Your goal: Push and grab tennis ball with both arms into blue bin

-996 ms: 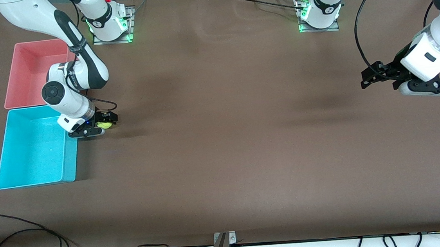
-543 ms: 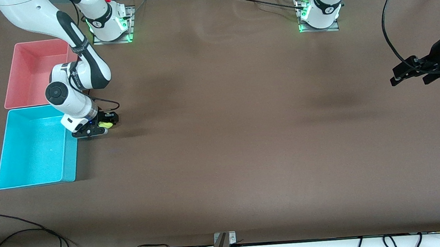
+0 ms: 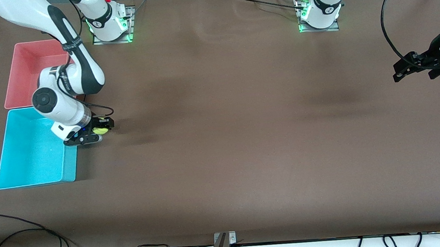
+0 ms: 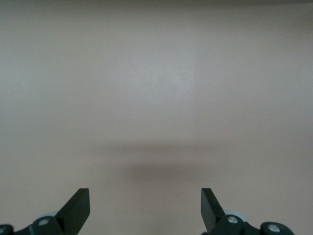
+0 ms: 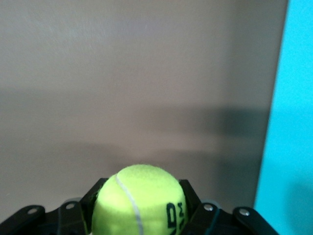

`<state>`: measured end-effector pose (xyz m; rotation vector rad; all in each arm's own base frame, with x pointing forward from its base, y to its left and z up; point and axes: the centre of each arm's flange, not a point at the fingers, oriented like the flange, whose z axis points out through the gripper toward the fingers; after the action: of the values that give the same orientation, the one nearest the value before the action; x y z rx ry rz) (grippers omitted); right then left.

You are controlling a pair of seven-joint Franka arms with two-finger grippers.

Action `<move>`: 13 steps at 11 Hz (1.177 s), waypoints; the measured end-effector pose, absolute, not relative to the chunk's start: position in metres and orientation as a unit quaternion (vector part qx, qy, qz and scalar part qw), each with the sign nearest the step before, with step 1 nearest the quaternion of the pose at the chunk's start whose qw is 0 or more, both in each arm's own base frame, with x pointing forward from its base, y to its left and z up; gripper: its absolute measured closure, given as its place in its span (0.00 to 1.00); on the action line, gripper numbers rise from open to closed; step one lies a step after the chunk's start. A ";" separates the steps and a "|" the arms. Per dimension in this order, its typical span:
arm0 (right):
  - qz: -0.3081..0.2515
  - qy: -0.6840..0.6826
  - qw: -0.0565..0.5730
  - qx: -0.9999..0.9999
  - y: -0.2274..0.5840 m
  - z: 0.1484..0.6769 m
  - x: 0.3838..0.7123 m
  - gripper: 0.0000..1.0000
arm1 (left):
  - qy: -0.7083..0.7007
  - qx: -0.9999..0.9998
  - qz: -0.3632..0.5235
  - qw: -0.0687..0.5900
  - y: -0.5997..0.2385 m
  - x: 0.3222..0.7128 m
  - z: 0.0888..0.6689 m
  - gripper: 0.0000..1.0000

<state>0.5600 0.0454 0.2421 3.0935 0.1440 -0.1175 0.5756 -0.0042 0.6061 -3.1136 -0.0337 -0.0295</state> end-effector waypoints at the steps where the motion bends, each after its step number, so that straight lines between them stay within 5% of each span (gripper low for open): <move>1: -0.059 0.051 0.023 0.997 0.042 0.262 0.571 0.35 | -0.011 -1.000 -0.008 0.018 -0.007 0.575 0.606 0.00; 6: -0.103 0.107 0.028 0.989 -0.085 0.313 0.589 0.35 | 0.022 -1.000 -0.009 0.015 -0.049 0.572 0.607 0.00; 13: -0.153 0.144 -0.062 0.976 -0.176 0.228 0.558 0.35 | 0.038 -0.999 -0.006 0.013 -0.046 0.571 0.608 0.00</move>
<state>0.5576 -0.1761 0.2282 3.1920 0.4712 -0.5011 0.5709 -0.0464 0.6080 -3.1137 0.1185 -0.0174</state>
